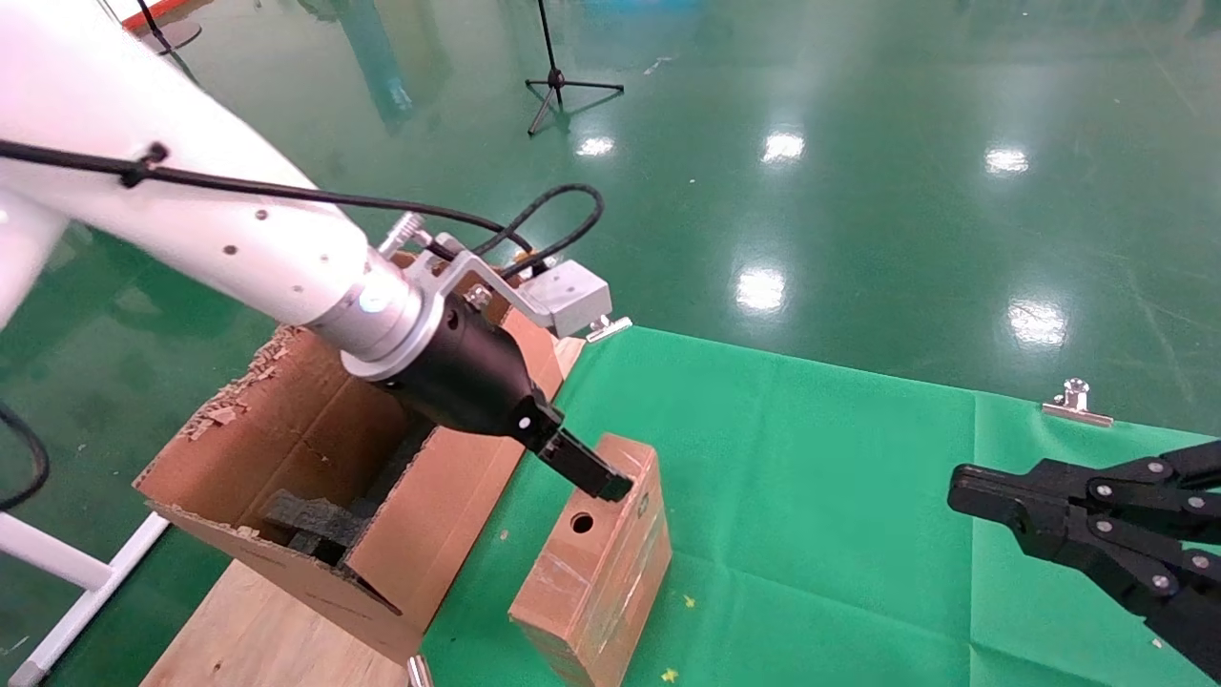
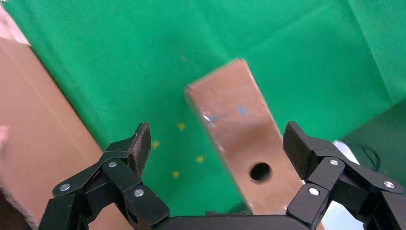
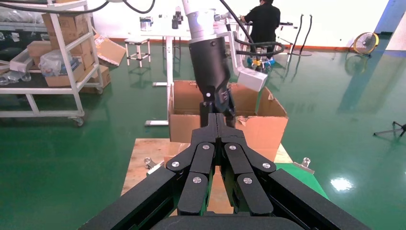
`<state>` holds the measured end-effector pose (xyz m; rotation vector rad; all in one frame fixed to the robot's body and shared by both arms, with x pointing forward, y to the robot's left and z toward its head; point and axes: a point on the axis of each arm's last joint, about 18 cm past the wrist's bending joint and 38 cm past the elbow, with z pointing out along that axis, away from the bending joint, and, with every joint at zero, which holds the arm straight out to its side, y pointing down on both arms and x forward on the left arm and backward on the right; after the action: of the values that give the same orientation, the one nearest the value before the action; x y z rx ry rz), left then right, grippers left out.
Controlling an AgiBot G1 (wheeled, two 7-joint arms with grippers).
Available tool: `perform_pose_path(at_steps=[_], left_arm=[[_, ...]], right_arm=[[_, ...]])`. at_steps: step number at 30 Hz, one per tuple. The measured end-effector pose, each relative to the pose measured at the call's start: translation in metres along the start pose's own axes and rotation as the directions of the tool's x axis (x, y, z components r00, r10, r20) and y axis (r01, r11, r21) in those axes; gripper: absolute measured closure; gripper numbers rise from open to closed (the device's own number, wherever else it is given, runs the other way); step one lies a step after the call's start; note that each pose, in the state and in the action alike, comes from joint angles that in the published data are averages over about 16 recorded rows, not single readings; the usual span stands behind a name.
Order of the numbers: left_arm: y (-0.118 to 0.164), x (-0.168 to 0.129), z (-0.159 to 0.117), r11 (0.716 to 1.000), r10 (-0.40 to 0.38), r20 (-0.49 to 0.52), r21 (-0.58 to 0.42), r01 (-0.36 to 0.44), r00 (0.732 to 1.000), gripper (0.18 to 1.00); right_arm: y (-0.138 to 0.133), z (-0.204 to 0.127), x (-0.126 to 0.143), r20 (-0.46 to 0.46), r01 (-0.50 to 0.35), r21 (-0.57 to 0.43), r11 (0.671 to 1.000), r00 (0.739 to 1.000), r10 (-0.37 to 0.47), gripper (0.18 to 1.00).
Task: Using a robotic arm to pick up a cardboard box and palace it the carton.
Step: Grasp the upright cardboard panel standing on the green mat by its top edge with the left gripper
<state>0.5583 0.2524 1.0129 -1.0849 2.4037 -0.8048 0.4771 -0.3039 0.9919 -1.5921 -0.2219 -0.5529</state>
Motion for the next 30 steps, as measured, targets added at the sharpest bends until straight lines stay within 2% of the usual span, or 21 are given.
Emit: perform_pose_path(at_steps=[11, 17, 24, 30], left_arm=[[0.016, 0.033, 0.003, 0.993, -0.046, -0.154, -0.118, 0.028, 0.987, 0.184], [0.021, 0.038, -0.001, 0.987, -0.047, -0.167, -0.163, 0.019, 0.985, 0.184], [0.012, 0.017, 0.007, 0.987, -0.022, -0.016, -0.157, 0.019, 1.000, 0.183], [-0.003, -0.008, 0.016, 0.994, -0.004, 0.152, -0.104, 0.021, 0.988, 0.183]], right_arm=[[0.000, 0.000, 0.000, 0.000, 0.000, 0.000, 1.000, 1.000, 0.000, 0.988], [0.000, 0.000, 0.000, 0.000, 0.000, 0.000, 1.000, 1.000, 0.000, 0.988], [0.000, 0.000, 0.000, 0.000, 0.000, 0.000, 1.000, 1.000, 0.000, 0.988], [0.000, 0.000, 0.000, 0.000, 0.000, 0.000, 1.000, 1.000, 0.000, 0.988]])
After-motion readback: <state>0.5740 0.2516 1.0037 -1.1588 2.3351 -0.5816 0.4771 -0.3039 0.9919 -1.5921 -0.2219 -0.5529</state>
